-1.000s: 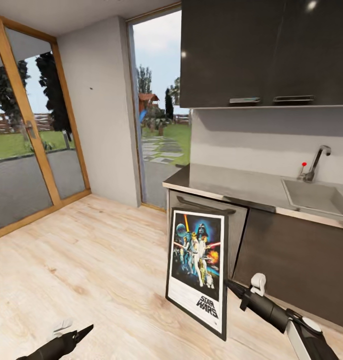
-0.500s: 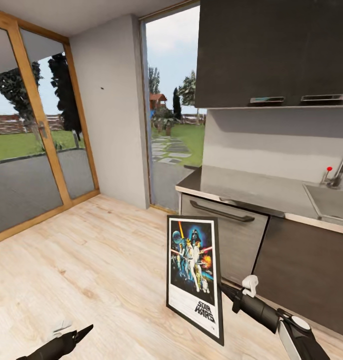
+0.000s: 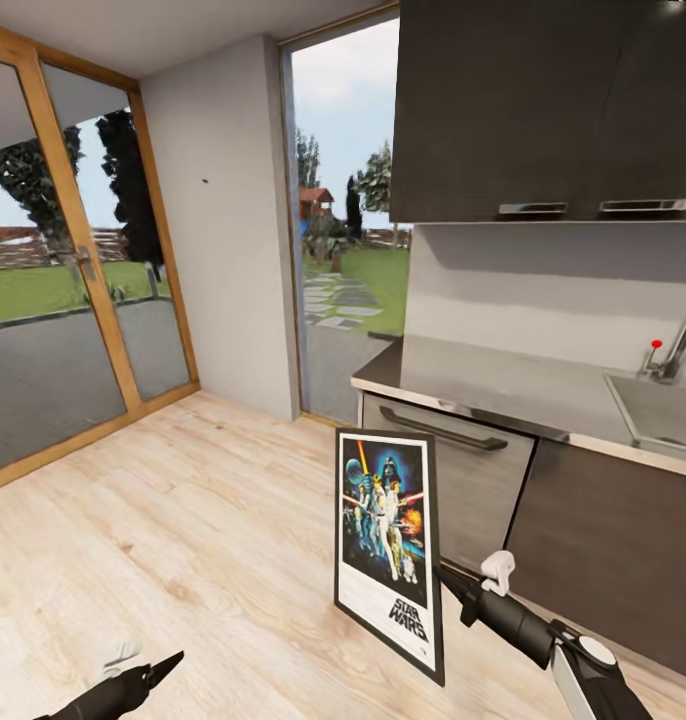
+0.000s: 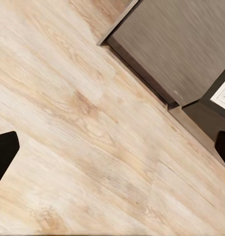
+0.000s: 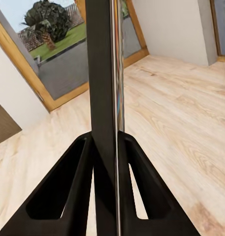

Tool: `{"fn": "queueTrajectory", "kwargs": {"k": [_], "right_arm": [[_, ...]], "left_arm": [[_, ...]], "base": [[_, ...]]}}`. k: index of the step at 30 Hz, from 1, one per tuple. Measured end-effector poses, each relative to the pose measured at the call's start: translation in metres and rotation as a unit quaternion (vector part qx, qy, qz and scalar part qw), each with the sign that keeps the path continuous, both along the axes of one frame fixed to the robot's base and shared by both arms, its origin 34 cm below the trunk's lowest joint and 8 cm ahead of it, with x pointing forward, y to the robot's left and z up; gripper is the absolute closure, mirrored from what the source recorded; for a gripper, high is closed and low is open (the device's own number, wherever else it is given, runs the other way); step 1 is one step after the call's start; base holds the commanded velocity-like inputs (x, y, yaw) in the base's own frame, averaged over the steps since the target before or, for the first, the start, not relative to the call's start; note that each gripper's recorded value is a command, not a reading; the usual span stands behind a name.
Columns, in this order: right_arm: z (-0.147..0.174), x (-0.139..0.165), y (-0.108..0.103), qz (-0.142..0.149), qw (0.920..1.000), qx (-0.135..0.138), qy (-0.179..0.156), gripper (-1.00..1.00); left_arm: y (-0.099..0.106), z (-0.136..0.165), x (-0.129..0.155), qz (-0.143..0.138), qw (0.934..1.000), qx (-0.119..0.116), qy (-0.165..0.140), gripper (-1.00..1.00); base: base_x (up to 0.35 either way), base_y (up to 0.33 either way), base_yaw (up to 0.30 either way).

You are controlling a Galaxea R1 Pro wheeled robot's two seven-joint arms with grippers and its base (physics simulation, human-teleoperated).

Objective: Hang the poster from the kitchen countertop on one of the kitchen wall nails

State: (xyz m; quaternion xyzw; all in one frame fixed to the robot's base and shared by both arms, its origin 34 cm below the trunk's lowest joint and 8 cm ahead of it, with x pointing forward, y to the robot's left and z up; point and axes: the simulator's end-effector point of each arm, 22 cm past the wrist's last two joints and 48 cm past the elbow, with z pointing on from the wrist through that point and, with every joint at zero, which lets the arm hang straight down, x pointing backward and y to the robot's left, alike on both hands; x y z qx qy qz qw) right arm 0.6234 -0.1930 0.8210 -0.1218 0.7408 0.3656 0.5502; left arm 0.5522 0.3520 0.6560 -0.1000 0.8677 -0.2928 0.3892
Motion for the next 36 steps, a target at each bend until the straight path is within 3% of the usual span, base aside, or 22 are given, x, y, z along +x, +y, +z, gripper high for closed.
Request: {"fn": "queueTrajectory", "kwargs": {"k": [6, 13, 19, 27, 36], "right_arm": [[0.010, 0.000, -0.001, -0.002, 1.0000, -0.001, -0.006, 1.00], [0.022, 0.001, -0.003, -0.005, 0.9999, -0.002, -0.012, 1.00], [0.029, 0.004, -0.007, -0.016, 0.9998, -0.007, -0.010, 1.00], [0.038, 0.009, -0.014, -0.036, 0.9992, -0.017, -0.006, 1.00], [0.051, 0.009, -0.015, -0.039, 0.9991, -0.018, -0.007, 1.00]], "left_arm": [[0.009, 0.004, -0.005, 0.011, 0.9998, 0.007, 0.012, -1.00], [0.024, -0.015, -0.042, 0.042, 0.9973, 0.025, 0.055, -1.00], [0.029, -0.008, -0.045, 0.073, 0.9957, 0.013, 0.055, -1.00], [0.031, 0.003, -0.046, 0.087, 0.9946, 0.006, 0.055, -1.00], [0.029, 0.010, -0.056, 0.091, 0.9939, 0.003, 0.062, -1.00]], "base": [[0.000, 0.000, 0.000], [0.000, 0.000, 0.000], [0.000, 0.000, 0.000], [0.000, 0.000, 0.000], [0.000, 0.000, 0.000]]}}
